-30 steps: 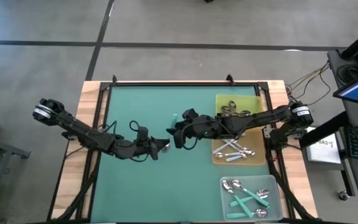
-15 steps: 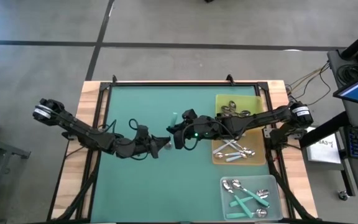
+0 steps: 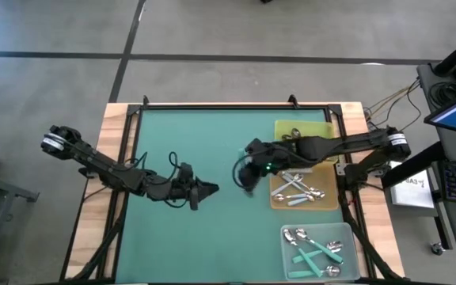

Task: Sort silverware by color (type)
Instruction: Put the green spoon into the transparent bin

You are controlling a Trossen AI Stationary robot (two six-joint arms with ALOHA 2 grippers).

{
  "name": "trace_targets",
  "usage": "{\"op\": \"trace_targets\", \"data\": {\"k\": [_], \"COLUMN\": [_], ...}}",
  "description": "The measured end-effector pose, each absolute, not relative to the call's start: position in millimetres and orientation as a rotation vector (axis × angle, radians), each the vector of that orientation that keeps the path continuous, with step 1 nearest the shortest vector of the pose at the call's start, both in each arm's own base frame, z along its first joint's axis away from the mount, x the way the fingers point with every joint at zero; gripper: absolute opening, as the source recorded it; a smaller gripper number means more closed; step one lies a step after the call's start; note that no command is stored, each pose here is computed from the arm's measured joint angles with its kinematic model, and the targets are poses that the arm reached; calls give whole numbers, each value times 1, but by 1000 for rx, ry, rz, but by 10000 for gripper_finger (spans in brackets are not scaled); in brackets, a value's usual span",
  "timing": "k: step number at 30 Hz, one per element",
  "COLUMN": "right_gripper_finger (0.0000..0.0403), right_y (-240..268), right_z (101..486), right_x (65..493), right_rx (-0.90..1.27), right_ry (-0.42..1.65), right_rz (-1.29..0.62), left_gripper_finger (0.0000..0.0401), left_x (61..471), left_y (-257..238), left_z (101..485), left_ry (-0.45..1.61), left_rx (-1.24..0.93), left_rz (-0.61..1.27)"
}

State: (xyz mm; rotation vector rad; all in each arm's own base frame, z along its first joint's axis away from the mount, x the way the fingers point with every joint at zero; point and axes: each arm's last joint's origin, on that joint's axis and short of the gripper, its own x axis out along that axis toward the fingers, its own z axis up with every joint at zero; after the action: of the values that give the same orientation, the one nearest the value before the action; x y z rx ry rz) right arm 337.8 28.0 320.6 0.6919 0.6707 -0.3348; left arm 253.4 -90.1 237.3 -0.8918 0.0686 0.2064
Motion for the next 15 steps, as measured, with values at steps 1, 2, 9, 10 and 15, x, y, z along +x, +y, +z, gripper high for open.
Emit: {"op": "trace_targets", "data": {"k": [1,2,9,10,15], "right_gripper_finger": [31,31,31,31,31], "right_y": [32,38,100,110,150], "right_z": [326,331,329,326,306], "right_x": [333,327,285,277,249], "right_rx": [701,712,753,738,623], "right_ry": [705,741,1099,1155,1385], "right_rz": [-297,-252,-140,-150,-201], "left_gripper_finger": [66,70,76,76,75], "left_x": [253,254,254,254,253], "left_y": [-91,-92,-97,-97,-97], "left_z": [237,237,236,236,235], "left_ry": [87,104,200,206,220], "left_rx": [-881,-869,-854,-854,-855], "left_rz": [177,149,-17,-23,-26]}}
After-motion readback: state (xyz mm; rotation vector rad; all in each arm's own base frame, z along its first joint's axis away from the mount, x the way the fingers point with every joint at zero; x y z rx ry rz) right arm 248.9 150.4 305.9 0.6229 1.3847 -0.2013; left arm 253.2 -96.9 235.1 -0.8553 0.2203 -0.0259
